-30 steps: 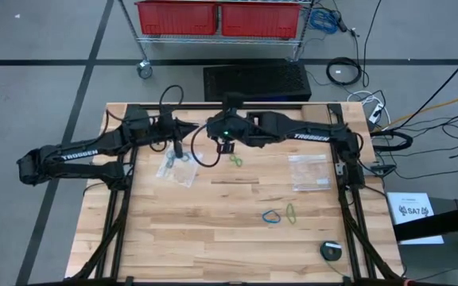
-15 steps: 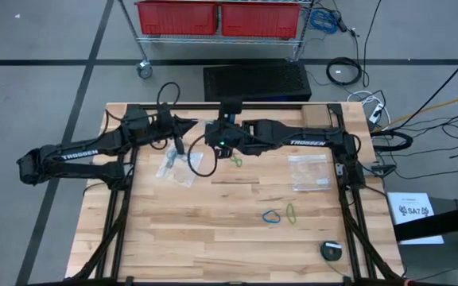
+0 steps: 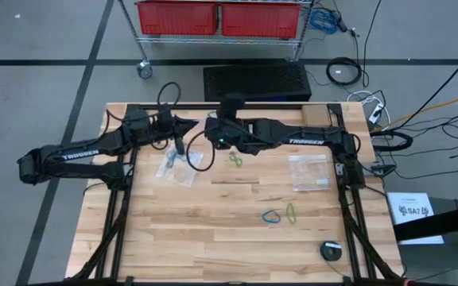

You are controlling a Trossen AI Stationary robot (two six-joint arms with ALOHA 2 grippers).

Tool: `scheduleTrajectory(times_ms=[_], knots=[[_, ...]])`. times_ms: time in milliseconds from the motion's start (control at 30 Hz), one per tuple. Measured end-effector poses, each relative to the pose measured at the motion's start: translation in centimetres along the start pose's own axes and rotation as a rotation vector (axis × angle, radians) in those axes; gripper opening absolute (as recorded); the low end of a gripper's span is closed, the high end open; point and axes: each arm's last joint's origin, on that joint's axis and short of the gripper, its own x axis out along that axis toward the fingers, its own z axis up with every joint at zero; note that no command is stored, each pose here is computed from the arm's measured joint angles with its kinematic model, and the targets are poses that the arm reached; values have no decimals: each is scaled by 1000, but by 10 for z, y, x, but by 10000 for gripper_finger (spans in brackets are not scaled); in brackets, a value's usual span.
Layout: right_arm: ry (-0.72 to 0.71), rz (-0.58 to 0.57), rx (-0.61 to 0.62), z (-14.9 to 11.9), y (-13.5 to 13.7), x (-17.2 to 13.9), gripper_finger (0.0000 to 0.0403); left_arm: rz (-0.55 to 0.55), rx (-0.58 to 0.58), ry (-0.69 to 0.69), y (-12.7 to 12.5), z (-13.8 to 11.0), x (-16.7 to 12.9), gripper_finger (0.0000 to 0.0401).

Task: Sort rubber bands
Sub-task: Put the blue rubber band into the bottom left transparent zip bag

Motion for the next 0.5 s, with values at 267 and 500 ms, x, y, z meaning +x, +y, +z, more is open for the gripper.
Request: scheduleTrajectory(times_ms=[267, 500], knots=[[18, -40, -10, 1, 3, 2, 0, 6, -24, 27, 0, -5, 8, 2], [19, -41, -10, 1, 4, 1, 0, 3, -24, -25, 0, -2, 12, 2]])
